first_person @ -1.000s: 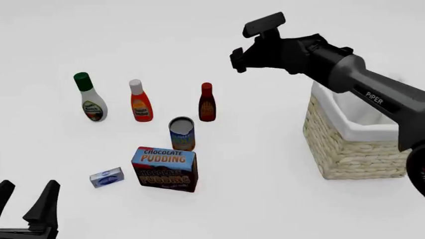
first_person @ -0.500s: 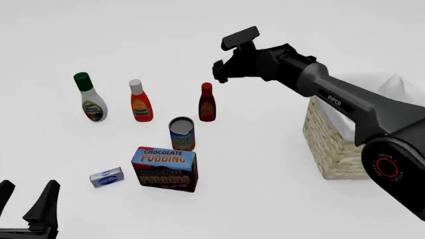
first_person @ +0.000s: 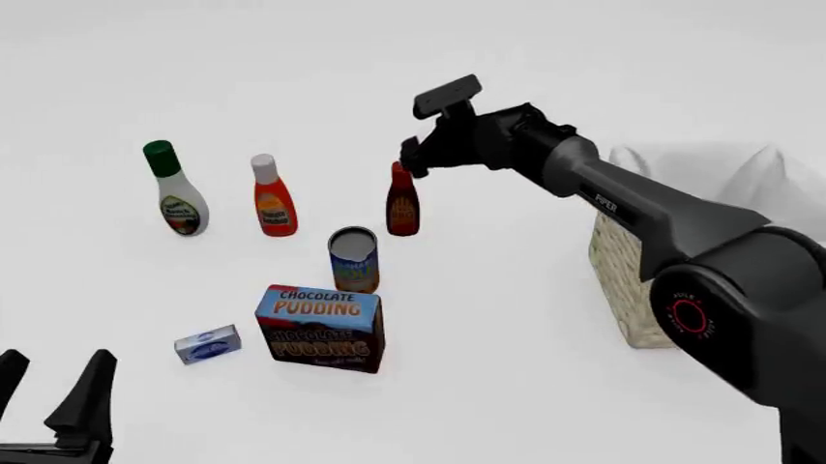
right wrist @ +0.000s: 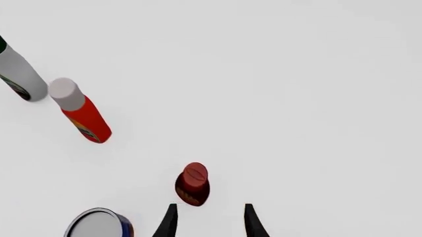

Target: Pick the bbq sauce and place it in the basket.

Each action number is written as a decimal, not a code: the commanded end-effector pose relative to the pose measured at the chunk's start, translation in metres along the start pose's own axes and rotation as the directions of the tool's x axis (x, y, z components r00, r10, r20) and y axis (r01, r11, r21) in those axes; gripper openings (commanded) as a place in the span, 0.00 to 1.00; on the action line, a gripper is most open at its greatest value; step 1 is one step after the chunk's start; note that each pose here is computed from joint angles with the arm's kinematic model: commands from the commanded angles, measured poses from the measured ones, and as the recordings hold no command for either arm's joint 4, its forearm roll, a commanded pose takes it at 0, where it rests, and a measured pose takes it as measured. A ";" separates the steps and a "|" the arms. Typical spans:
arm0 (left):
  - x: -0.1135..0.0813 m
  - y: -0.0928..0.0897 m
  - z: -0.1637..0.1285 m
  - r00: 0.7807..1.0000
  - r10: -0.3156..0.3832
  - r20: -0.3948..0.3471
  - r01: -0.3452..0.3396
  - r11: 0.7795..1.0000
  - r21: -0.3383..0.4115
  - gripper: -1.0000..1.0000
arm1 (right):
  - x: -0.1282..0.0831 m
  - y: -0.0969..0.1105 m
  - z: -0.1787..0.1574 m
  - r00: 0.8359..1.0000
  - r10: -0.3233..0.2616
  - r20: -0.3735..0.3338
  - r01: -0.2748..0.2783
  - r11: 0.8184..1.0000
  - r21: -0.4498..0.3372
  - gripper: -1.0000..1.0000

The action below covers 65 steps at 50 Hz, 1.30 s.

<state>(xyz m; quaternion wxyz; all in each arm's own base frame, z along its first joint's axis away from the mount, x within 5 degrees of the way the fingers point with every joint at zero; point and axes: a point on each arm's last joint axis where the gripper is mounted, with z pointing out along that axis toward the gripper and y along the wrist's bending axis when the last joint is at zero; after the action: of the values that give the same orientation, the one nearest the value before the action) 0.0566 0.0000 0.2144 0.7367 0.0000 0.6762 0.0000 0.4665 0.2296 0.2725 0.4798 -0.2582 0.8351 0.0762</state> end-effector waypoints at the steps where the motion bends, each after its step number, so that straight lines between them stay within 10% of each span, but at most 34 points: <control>1: 0.000 0.000 0.000 1.000 0.000 0.000 0.000 1.000 0.000 1.00 | 0.007 0.004 0.017 1.000 -0.002 -0.024 0.001 1.000 -0.008 1.00; 65: 0.000 0.000 0.000 1.000 0.000 0.000 0.000 1.000 0.000 1.00 | 0.027 0.023 0.077 0.996 -0.023 -0.088 0.019 0.999 -0.042 1.00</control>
<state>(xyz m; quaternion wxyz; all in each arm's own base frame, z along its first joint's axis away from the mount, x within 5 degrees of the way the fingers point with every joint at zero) 0.0566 0.0000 0.2144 0.7368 0.0001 0.6761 0.0000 0.4989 0.2649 0.2134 0.4423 -0.2768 0.8496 0.0773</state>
